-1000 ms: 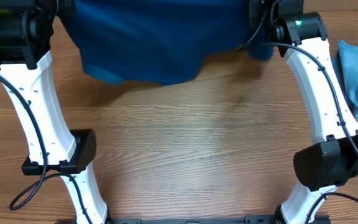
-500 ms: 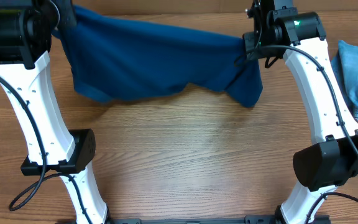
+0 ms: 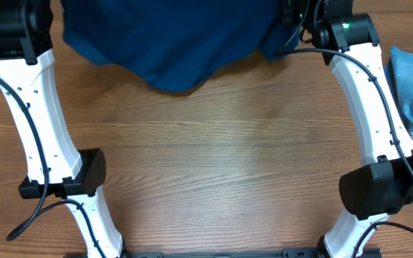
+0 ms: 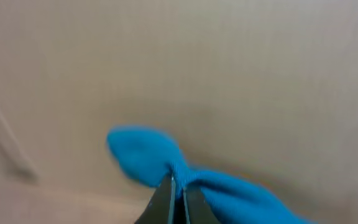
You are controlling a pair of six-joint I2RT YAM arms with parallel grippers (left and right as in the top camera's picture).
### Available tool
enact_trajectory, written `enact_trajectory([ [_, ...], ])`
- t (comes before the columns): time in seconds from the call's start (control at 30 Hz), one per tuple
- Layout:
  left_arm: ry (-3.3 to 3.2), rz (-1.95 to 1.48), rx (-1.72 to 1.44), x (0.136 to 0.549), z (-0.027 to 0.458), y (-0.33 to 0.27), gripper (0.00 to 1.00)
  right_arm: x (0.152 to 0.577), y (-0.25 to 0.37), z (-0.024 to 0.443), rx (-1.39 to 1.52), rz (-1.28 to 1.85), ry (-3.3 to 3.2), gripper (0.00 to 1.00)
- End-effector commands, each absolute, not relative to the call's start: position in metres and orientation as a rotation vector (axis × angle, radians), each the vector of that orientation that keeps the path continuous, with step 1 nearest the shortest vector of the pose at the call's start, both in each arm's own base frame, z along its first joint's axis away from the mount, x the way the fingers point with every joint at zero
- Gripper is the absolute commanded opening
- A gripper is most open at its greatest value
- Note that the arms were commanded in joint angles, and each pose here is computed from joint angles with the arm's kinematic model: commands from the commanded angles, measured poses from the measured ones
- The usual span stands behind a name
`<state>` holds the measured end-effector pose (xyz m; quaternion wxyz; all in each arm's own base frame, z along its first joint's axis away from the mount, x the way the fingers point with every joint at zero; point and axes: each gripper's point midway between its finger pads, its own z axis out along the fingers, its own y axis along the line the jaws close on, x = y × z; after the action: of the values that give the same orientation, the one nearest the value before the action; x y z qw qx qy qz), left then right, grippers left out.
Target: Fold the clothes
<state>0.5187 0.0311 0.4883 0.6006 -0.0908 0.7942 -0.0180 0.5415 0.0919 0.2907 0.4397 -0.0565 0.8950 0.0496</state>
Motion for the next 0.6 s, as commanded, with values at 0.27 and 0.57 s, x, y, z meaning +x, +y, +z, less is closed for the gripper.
enact_trajectory([
  [0.27, 2.258, -0.126, -0.193, 0.450, 0.412, -0.007, 0.43, 0.439, 0.111, 0.234, -0.306, 0.213, 2.668, 0.33],
  [0.57, 2.284, -0.133, -0.185, 0.414, 0.423, -0.010, 0.55, 0.442, 0.118, 0.246, -0.325, 0.223, 2.616, 0.66],
])
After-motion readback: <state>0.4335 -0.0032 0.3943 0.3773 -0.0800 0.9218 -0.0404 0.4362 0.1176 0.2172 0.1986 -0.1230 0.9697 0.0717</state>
